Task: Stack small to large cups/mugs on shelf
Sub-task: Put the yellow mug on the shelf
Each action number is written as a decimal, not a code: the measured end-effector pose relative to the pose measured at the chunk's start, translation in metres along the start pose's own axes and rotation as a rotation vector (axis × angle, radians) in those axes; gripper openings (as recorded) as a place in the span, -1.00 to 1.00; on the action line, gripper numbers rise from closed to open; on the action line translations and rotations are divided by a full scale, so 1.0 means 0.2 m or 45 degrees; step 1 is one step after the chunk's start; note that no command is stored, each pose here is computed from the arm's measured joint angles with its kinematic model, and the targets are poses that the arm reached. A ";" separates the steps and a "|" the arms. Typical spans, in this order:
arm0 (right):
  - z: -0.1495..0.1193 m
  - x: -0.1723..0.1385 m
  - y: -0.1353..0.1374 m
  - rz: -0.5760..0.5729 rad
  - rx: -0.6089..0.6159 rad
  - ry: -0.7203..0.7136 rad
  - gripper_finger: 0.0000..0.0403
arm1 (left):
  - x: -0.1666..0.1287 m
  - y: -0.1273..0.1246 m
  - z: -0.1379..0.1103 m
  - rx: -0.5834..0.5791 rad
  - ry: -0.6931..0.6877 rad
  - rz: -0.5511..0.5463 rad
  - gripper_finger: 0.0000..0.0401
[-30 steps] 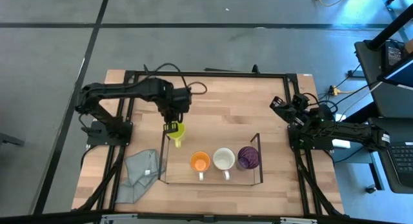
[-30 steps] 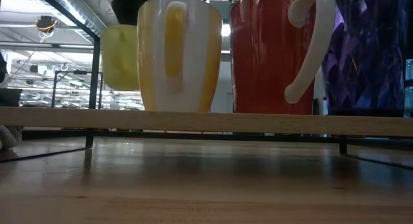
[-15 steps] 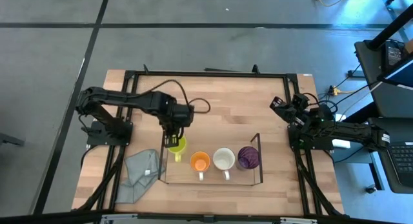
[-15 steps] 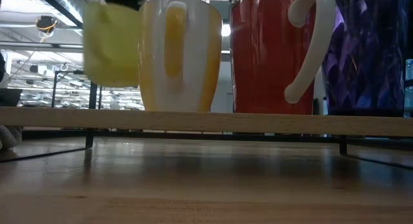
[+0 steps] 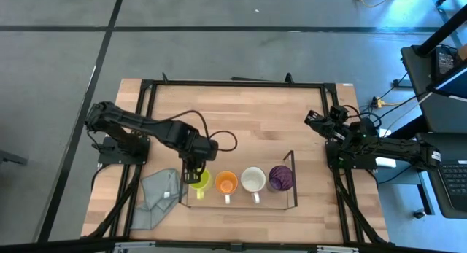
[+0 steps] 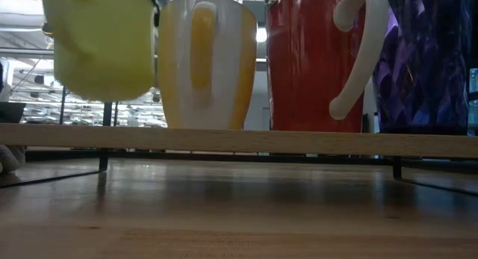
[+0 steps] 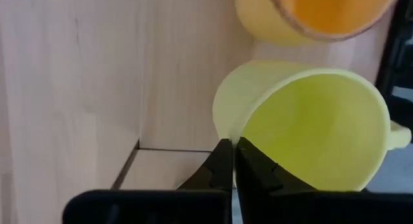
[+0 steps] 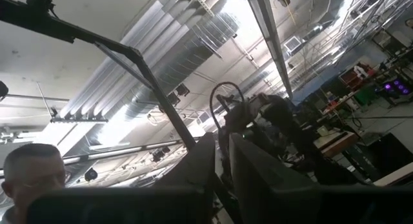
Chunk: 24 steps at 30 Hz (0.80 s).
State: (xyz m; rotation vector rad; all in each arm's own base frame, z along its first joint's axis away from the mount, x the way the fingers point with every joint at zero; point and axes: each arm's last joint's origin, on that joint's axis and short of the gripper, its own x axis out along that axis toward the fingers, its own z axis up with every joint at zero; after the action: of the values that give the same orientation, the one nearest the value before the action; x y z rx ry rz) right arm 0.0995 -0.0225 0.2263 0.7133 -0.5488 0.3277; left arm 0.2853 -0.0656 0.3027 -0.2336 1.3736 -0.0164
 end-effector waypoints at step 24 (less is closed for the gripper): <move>0.00 0.00 0.00 0.000 0.092 0.001 -0.75 | 0.20 0.01 -0.05 -0.033 0.014 0.017 -1.00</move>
State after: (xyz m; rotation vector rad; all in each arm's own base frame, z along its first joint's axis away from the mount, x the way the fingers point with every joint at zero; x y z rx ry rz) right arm 0.0995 -0.0225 0.2262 0.7832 -0.5381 0.3491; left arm 0.2835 -0.0720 0.2622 -0.2462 1.3866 0.0109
